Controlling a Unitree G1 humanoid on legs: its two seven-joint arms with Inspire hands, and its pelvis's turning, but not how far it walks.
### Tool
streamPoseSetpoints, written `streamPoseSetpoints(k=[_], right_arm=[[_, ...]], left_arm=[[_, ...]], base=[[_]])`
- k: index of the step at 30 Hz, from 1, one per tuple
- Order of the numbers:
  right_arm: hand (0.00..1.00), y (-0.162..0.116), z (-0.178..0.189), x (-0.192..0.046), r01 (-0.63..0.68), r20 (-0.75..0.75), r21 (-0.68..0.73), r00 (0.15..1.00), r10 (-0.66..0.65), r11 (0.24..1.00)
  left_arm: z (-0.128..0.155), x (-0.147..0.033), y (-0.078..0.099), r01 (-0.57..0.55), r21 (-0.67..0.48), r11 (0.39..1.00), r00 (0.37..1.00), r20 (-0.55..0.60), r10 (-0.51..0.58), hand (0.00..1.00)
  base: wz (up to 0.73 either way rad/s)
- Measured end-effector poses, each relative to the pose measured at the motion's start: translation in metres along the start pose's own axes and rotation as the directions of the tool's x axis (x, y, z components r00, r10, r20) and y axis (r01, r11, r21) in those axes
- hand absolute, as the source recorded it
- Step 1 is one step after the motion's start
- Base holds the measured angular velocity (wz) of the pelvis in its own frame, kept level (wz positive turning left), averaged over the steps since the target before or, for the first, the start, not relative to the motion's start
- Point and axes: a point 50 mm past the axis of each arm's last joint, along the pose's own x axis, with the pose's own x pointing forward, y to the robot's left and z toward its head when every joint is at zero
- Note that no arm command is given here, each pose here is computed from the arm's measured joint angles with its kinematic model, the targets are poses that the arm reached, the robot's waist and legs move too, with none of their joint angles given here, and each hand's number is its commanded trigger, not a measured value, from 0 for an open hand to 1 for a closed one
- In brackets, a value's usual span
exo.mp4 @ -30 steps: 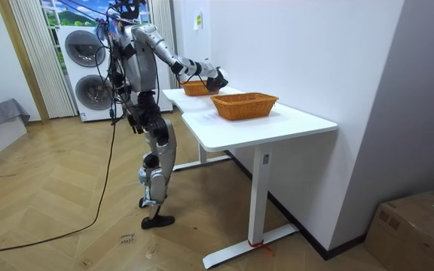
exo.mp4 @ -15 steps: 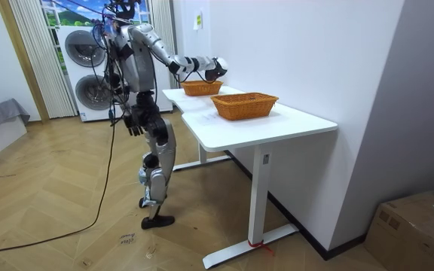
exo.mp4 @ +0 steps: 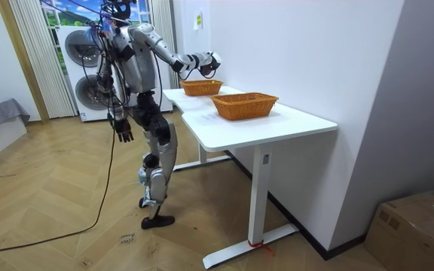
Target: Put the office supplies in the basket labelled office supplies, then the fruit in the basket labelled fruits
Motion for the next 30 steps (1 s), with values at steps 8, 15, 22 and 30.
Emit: streamPoseSetpoints(k=[8,15,22,30], right_arm=[[1.0,0.002,-0.004,0.0,0.001,-0.027,0.05,1.0,0.0,0.999],[1.0,-0.006,-0.03,0.002,0.048,-0.146,0.082,0.989,-0.035,0.995],[1.0,-0.03,-0.027,0.028,0.146,-0.187,0.19,0.976,-0.111,0.971],[1.0,-0.053,-0.017,0.042,0.261,-0.212,0.174,0.952,-0.223,0.95]], left_arm=[[-0.013,-0.007,-0.004,0.002,0.004,1.0,1.0,-0.02,-0.002,0.0],[-0.004,-0.006,0.001,-0.019,0.006,1.0,1.0,0.013,0.019,0.0],[0.011,-0.004,0.018,-0.061,-0.033,0.998,0.996,0.065,0.063,0.0],[0.049,-0.002,0.054,-0.157,-0.014,0.987,0.972,0.176,0.157,0.0]], base=[[0.11],[0.15],[0.18],[0.18]])
